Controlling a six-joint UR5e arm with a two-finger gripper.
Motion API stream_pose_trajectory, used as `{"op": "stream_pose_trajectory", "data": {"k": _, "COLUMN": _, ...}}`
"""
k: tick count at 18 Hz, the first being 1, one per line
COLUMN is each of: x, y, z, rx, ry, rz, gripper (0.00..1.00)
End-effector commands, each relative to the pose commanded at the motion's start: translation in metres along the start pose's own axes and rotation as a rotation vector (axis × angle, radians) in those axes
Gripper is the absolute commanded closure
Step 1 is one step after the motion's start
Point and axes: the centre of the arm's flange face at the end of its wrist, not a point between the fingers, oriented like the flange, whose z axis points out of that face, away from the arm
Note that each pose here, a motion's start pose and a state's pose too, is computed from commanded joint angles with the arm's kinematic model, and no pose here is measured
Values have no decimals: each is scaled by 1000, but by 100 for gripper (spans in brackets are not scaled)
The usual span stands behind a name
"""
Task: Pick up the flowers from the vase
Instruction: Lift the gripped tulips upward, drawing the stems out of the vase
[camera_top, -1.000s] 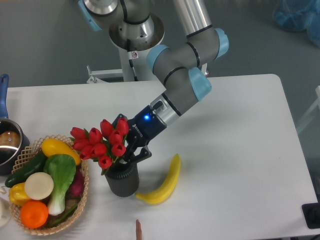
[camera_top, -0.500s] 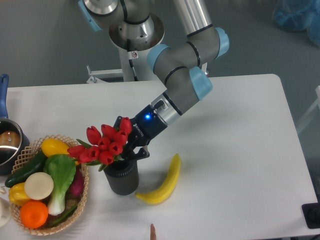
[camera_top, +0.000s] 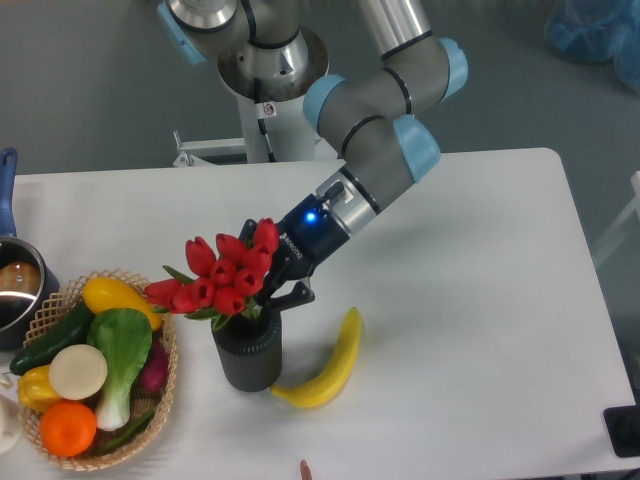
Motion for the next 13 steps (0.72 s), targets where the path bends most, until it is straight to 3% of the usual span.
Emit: {"op": "stream_pose_trajectory", "data": {"k": 13, "x": -28, "y": -53, "z": -6, "rx": 80, "ry": -1, "rz": -28, "gripper": 69}}
